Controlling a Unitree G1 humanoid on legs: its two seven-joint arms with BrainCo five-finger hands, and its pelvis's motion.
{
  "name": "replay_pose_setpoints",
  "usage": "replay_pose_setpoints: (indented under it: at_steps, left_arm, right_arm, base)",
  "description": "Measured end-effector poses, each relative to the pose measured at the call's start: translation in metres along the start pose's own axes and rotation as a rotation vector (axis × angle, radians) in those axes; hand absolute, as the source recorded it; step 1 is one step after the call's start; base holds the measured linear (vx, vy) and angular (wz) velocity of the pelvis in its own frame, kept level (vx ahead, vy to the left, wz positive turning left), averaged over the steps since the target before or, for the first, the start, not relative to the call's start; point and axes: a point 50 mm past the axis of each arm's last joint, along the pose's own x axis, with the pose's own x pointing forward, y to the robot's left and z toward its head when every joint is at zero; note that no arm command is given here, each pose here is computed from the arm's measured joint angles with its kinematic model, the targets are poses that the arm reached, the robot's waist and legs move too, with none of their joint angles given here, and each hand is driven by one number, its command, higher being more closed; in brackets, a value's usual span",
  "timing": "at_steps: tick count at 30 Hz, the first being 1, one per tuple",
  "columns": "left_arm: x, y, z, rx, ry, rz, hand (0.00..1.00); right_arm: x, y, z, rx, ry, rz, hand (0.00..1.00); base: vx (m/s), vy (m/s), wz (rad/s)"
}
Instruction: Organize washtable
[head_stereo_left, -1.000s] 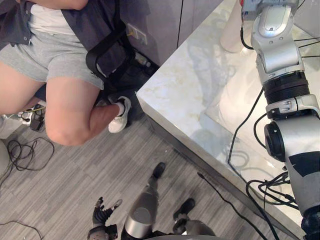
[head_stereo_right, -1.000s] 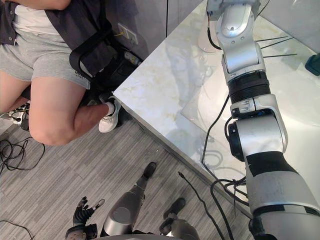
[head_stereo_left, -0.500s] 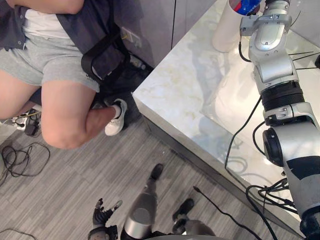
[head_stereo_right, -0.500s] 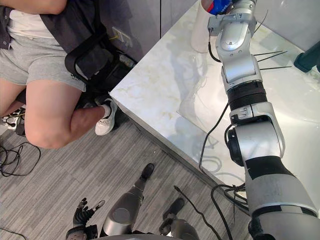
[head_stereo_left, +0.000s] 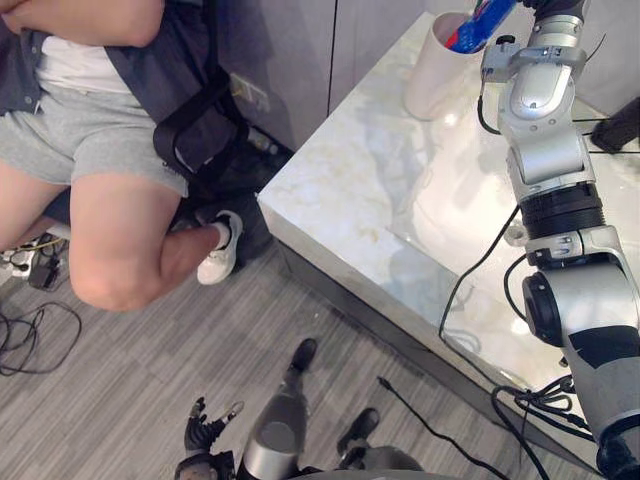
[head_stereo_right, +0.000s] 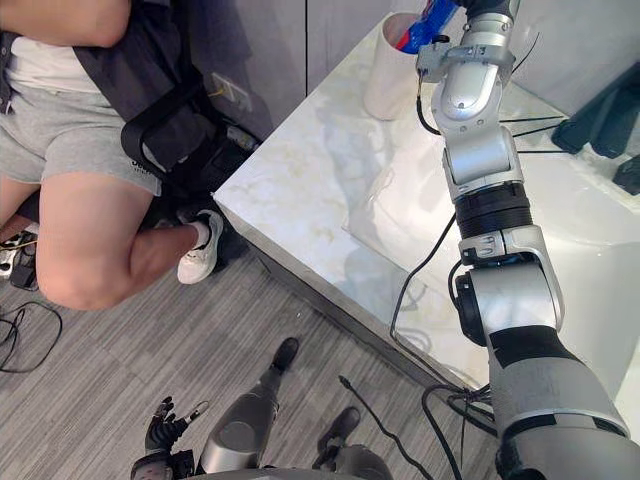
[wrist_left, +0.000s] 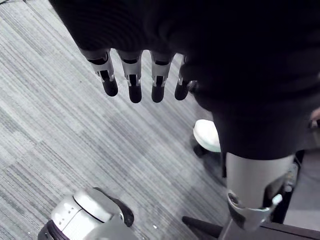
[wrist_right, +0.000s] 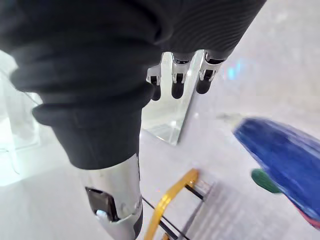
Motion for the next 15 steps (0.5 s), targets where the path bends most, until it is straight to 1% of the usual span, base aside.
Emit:
replay_pose_setpoints:
  at_steps: [2, 4, 8, 12, 14, 15]
  left_arm:
    - [-0.001, 0.001, -0.002, 0.001, 0.007, 0.002, 0.0]
    - [-0.002, 0.002, -0.004, 0.003, 0.013, -0.008, 0.0]
    - [-0.002, 0.006, -0.006, 0.012, 0.018, -0.008, 0.0]
    - [-0.002, 0.009, -0.009, 0.016, 0.03, -0.002, 0.0]
    - [-0.003, 0.01, -0.011, 0.013, 0.04, 0.003, 0.0]
    - [-0.004, 0.011, -0.012, 0.011, 0.045, 0.003, 0.0]
  right_arm:
    - [-0.003, -0.002, 0.005, 0.012, -0.029, 0.009, 0.0]
    - [0.003, -0.013, 0.023, 0.018, -0.135, 0.002, 0.0]
    - [0.008, -0.031, 0.042, 0.0, -0.256, -0.015, 0.0]
    - [-0.004, -0.049, 0.06, -0.039, -0.398, 0.028, 0.0]
    - [-0.014, -0.066, 0.067, -0.066, -0.471, 0.04, 0.0]
    - [-0.019, -0.079, 0.066, -0.079, -0.481, 0.015, 0.0]
  base:
    - [-0.01, 0.007, 0.03]
    - [-0.02, 0.012, 0.17]
    - [-0.01, 0.005, 0.06]
    - [0.0, 0.003, -0.04]
    - [-0.04, 0.013, -0.16]
    - [-0.06, 0.022, -0.3]
